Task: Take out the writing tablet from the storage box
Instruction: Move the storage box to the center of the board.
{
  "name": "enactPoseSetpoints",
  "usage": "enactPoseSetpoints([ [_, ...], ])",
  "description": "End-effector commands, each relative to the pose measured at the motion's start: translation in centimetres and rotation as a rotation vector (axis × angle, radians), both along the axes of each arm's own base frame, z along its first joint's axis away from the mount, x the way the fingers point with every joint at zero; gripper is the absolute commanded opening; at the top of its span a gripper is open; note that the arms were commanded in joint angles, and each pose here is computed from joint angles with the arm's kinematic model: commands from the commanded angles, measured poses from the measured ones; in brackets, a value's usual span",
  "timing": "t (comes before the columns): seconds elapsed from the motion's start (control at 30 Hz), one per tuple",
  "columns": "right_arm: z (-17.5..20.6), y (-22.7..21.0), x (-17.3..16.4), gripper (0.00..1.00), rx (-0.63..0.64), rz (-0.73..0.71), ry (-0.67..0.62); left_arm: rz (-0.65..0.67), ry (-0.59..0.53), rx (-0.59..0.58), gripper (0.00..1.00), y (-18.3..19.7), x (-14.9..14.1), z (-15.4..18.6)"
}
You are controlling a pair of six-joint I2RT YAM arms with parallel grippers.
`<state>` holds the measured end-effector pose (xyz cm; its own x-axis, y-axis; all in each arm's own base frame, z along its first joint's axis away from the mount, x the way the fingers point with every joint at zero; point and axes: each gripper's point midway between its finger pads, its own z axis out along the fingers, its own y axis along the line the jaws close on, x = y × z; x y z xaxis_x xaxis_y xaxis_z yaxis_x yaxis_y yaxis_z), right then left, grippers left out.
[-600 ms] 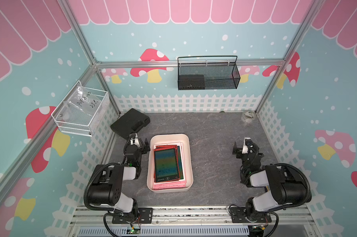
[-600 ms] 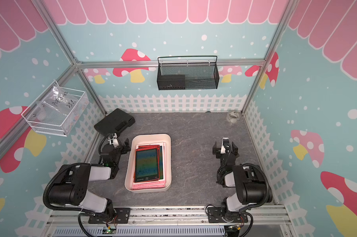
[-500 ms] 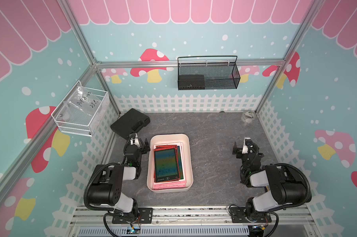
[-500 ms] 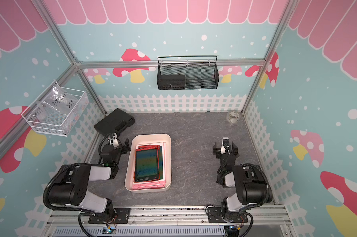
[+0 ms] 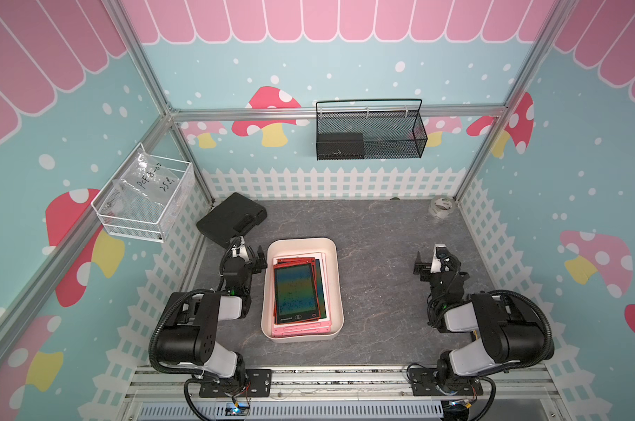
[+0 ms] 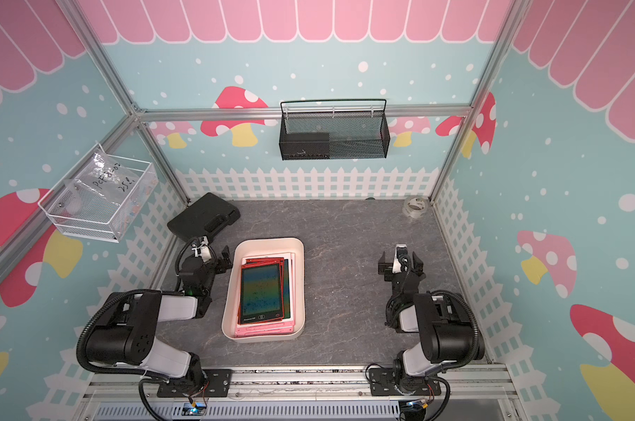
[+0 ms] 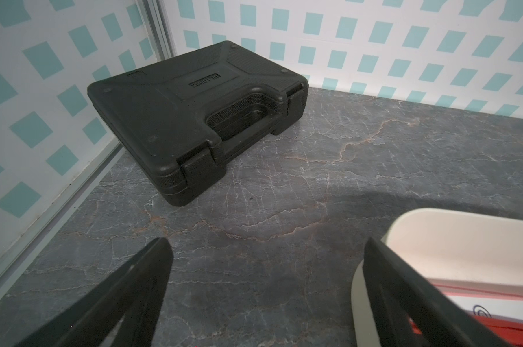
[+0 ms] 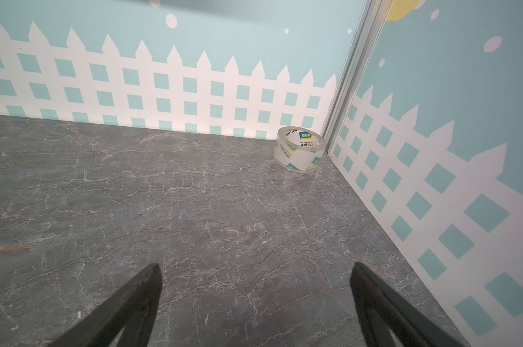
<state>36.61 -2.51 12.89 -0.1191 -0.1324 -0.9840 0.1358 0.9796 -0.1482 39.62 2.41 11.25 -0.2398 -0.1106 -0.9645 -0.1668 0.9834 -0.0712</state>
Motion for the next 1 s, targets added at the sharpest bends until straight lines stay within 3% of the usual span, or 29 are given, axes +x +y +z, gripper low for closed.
enactPoseSetpoints([
  [0.0,0.6,0.2,0.2,0.99,-0.011,0.012,-0.022,0.014,-0.006,0.008,0.99,0.2,0.4,0.4],
  [0.3,0.7,0.1,0.2,1.00,-0.011,0.009,-0.027,0.015,-0.005,0.012,0.99,0.1,0.4,0.4],
  [0.37,1.1,-0.9,0.2,1.00,0.007,-0.052,-0.023,0.010,-0.009,0.017,0.99,0.0,0.6,0.8],
  [0.57,2.1,-0.8,1.1,1.00,0.003,-0.056,0.025,0.030,0.092,0.028,0.99,0.1,0.9,2.0],
  [0.73,2.8,-1.5,2.5,1.00,0.076,-0.124,0.122,0.088,0.143,0.050,0.99,0.5,0.7,4.2],
  [0.87,2.2,0.7,3.9,0.99,0.176,-0.032,0.214,0.167,0.247,-0.013,0.99,1.0,-0.1,5.4],
  [0.97,0.4,3.6,5.0,0.99,0.228,0.054,0.335,0.142,0.362,-0.064,0.99,0.1,-0.5,5.1],
])
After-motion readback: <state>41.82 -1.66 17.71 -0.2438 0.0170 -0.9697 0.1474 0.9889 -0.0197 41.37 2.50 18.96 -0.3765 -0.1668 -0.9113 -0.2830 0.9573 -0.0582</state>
